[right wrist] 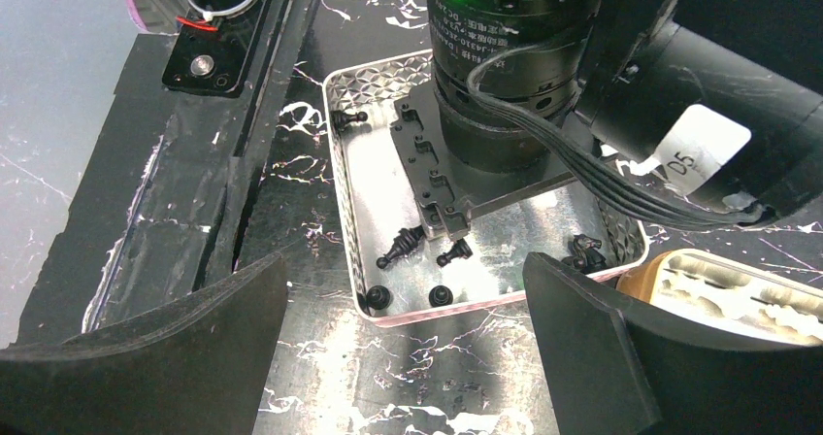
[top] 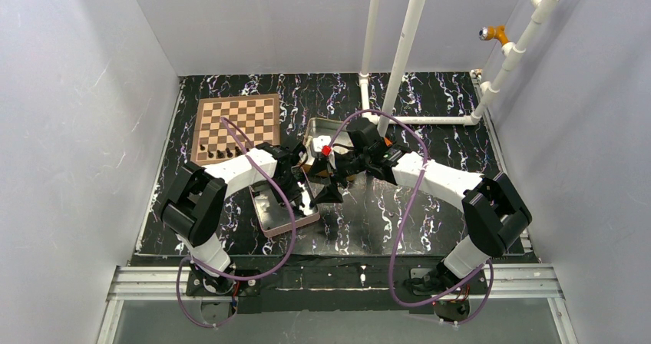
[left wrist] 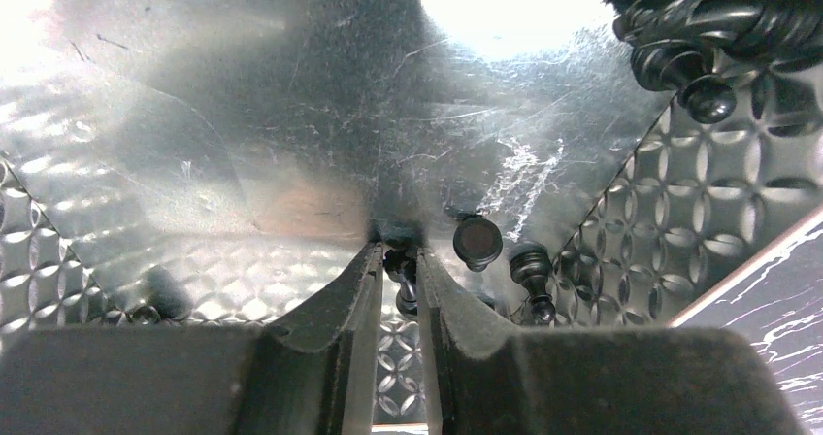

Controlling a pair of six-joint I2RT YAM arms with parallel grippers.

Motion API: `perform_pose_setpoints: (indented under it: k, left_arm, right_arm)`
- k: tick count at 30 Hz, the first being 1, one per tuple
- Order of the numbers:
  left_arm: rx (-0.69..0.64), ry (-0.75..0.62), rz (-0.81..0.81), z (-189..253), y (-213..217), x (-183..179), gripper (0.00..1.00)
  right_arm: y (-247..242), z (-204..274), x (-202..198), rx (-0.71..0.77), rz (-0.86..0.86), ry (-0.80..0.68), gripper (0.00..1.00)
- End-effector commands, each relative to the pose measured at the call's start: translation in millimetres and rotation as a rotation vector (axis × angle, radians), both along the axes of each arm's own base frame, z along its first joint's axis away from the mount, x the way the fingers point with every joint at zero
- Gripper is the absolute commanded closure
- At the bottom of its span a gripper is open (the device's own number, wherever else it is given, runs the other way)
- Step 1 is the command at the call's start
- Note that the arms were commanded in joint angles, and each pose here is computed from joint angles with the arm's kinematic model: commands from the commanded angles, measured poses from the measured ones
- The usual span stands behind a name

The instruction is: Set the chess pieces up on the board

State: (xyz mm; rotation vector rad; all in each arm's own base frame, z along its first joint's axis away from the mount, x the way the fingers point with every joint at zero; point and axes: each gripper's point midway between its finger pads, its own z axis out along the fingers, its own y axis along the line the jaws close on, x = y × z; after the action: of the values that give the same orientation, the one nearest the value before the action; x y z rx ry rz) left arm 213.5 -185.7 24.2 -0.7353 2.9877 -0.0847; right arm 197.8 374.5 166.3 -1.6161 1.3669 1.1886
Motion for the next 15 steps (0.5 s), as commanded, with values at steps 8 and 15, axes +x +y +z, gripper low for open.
perform_pose_setpoints:
  k: [8,15]
  left_arm:
    - [0.037,0.002,0.054,-1.8,12.1,5.4,0.98]
    - [0.068,-0.168,-0.078,29.6,21.6,33.8,1.0]
  right_arm:
    - [-1.3,19.3,-2.4,0.049,0.005,-0.04,0.02]
    - [-1.7,17.9,-2.6,0.046,0.006,-0.038,0.02]
